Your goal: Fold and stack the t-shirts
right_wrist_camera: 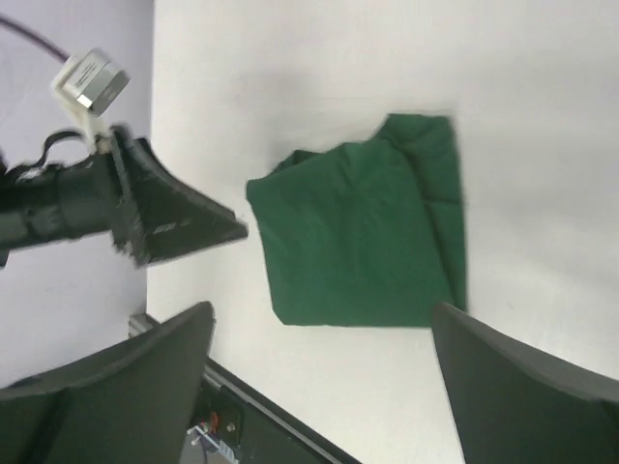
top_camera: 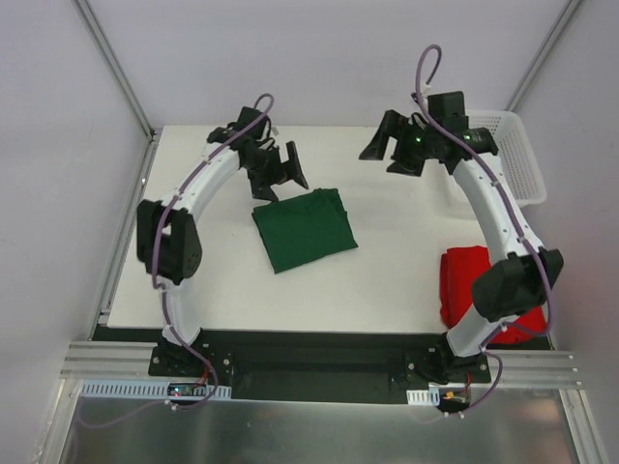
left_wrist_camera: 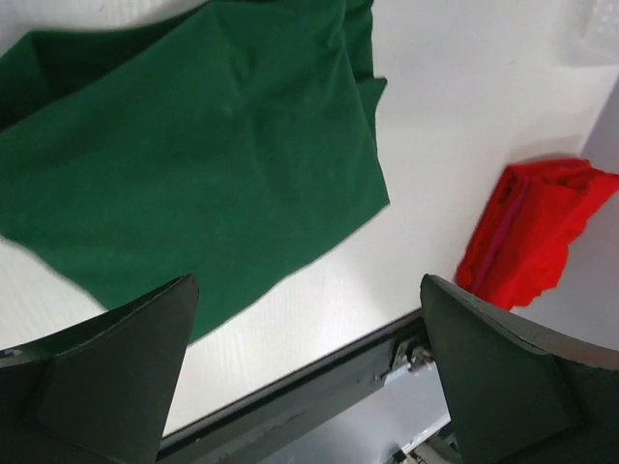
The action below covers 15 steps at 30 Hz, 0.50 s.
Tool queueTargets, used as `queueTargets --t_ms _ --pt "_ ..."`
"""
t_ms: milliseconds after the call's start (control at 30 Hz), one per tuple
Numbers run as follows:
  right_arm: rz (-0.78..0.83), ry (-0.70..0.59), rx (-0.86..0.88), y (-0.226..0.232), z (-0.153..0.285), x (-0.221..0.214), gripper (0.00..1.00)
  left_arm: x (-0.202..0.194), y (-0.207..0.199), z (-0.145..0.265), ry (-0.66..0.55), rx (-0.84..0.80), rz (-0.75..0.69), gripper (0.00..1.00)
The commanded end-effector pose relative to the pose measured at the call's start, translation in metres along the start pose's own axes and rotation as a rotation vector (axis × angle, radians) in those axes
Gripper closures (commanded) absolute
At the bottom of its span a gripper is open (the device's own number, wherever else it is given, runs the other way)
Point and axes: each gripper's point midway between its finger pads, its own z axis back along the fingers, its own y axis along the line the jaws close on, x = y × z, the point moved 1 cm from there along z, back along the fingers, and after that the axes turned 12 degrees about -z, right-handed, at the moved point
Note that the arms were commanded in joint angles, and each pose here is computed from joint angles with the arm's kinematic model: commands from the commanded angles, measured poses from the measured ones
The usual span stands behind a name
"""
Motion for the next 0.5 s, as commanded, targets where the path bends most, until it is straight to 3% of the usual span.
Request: queueTargets --t_ms 0,167,467 --pt "0.016 0.036 -0.441 -0.093 0.062 -0.038 0.04 -0.012 0.003 -0.035 0.184 0.187 -0.001 0.01" --pt "0.052 0.116 -0.846 -0.163 0.132 -0.072 0.04 -0.028 0.025 -0.052 0.303 0.349 0.057 0.01" --pt "-0.106 0.133 -1.063 -0.245 0.178 -0.132 0.04 -0.059 0.031 -0.057 0.385 0.434 0.083 0.01"
